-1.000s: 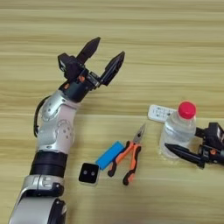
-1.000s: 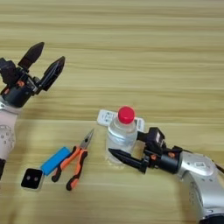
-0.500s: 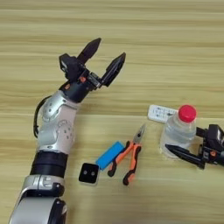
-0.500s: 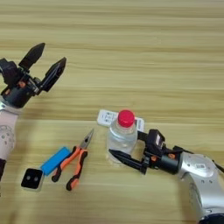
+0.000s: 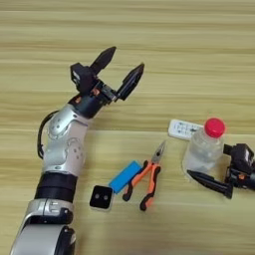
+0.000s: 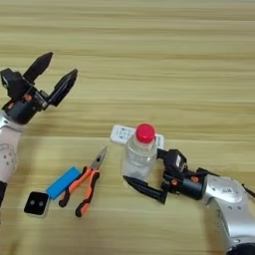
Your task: Move the objects on the table
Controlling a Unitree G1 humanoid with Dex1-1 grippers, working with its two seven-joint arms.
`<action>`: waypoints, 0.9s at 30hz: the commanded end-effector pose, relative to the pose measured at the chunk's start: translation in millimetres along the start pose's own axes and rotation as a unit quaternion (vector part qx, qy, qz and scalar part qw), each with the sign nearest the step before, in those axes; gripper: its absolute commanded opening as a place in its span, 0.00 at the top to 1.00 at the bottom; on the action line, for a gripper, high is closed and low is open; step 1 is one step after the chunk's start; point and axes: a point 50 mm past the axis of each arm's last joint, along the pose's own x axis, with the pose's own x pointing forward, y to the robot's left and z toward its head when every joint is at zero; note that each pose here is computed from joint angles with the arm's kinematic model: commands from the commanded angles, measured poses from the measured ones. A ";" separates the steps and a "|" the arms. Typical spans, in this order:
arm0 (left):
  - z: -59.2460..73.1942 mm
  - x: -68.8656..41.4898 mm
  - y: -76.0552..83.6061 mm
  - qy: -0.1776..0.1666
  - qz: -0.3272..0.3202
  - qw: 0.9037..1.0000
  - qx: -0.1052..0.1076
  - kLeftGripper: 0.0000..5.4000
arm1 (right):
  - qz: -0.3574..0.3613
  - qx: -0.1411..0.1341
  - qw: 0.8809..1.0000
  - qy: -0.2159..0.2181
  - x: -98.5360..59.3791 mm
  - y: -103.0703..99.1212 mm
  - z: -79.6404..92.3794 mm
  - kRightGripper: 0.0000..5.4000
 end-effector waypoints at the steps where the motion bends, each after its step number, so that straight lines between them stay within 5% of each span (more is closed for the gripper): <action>1: -1.0 1.1 1.1 0.010 -0.003 1.000 0.014 0.00 | 0.001 -0.015 1.000 -0.001 -0.5 -3.3 6.3 0.08; 12: -2.9 0.4 0.9 0.015 -0.004 1.000 0.019 0.00 | 0.002 -0.053 0.997 -0.056 -6.7 -9.9 41.9 0.01; 19: -3.9 0.0 0.8 0.017 -0.005 1.000 0.019 0.00 | 0.032 -0.099 0.983 -0.155 -13.0 1.5 99.4 0.01; 27: -5.4 0.2 0.5 0.017 -0.005 1.000 0.017 0.00 | 0.007 -0.119 0.971 -0.205 -23.6 -3.8 130.1 0.01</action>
